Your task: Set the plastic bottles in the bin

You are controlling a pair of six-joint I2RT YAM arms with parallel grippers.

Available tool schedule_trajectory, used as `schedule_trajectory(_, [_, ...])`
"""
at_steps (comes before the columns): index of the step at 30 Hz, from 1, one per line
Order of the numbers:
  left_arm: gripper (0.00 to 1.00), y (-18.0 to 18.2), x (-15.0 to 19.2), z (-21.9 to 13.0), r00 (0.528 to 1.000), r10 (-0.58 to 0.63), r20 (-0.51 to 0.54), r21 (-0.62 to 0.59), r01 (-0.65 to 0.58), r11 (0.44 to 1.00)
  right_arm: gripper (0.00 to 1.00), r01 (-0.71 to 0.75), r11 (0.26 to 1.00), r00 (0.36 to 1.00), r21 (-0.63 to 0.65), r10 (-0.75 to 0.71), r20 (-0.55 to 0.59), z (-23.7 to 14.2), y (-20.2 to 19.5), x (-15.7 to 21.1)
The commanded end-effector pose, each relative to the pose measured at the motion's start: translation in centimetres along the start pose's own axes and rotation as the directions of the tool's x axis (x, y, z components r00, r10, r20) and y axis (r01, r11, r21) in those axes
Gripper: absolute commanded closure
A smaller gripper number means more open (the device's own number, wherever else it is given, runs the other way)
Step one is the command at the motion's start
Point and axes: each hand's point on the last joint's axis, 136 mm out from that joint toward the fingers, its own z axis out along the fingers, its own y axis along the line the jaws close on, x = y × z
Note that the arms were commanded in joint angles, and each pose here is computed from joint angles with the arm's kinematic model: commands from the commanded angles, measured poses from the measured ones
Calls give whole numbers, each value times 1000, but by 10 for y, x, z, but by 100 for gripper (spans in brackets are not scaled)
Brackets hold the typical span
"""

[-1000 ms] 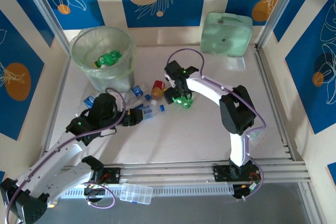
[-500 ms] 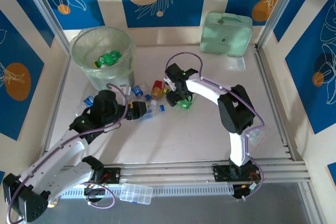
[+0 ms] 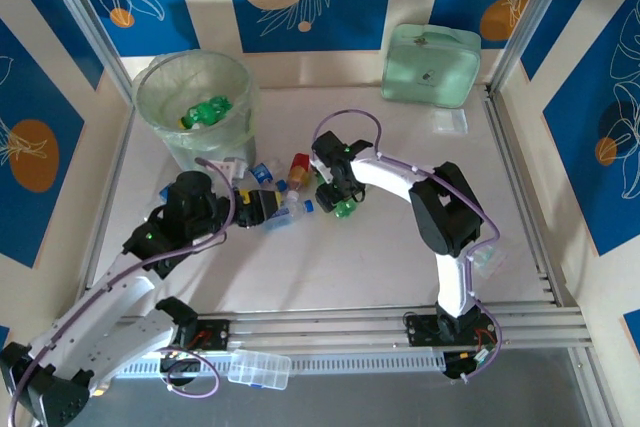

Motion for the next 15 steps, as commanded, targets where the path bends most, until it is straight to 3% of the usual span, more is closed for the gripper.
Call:
schedule_trajectory(1, [28, 3, 13, -4, 999, -19, -32, -1, 19, 1000, 39, -4, 999, 1000, -36, 3, -22, 7, 11, 9])
schedule_trajectory(15, [28, 13, 9, -10, 997, -71, 20, -53, 72, 996, 47, -53, 991, 996, -122, 61, 59, -33, 25, 21])
